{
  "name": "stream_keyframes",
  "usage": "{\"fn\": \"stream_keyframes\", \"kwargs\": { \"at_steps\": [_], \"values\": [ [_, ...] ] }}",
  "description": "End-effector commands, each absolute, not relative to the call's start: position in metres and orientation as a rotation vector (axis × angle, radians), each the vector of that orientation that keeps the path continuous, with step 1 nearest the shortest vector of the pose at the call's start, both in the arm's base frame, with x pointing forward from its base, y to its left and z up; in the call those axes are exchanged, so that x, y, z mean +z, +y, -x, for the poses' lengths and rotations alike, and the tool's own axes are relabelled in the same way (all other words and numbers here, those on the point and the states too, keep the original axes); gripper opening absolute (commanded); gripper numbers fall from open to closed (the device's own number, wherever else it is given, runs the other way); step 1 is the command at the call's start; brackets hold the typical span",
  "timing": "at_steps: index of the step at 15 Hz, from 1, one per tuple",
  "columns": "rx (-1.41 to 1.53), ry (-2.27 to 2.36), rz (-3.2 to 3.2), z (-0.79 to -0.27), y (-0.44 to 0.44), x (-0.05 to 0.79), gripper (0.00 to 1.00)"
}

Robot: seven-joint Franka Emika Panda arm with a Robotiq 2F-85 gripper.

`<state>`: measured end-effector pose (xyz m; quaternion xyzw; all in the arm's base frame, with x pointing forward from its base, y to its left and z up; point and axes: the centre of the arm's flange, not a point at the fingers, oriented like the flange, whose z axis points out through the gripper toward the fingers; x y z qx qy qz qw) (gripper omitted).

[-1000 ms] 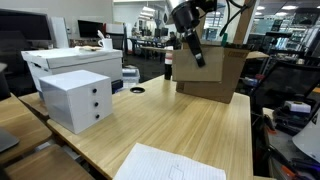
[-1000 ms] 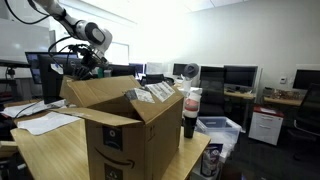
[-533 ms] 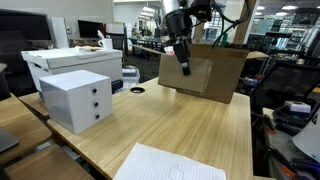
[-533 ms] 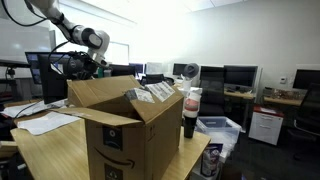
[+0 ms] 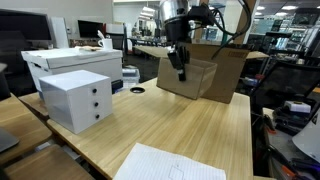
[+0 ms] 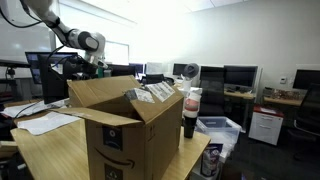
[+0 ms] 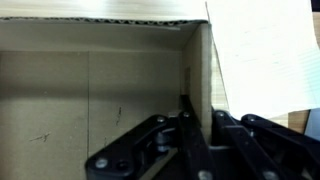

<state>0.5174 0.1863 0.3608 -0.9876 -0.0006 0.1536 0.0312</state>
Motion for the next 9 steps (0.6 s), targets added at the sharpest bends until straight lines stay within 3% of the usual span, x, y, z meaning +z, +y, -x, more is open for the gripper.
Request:
{"fn": "stream_keyframes", "kwargs": {
  "at_steps": [1,9],
  "values": [
    [0.418,0.121,3.076,-0.499,0.2,0.357,0.03],
    [0.444,0.247,3.137,-0.482,0.229,0.33,0.03]
  ]
}}
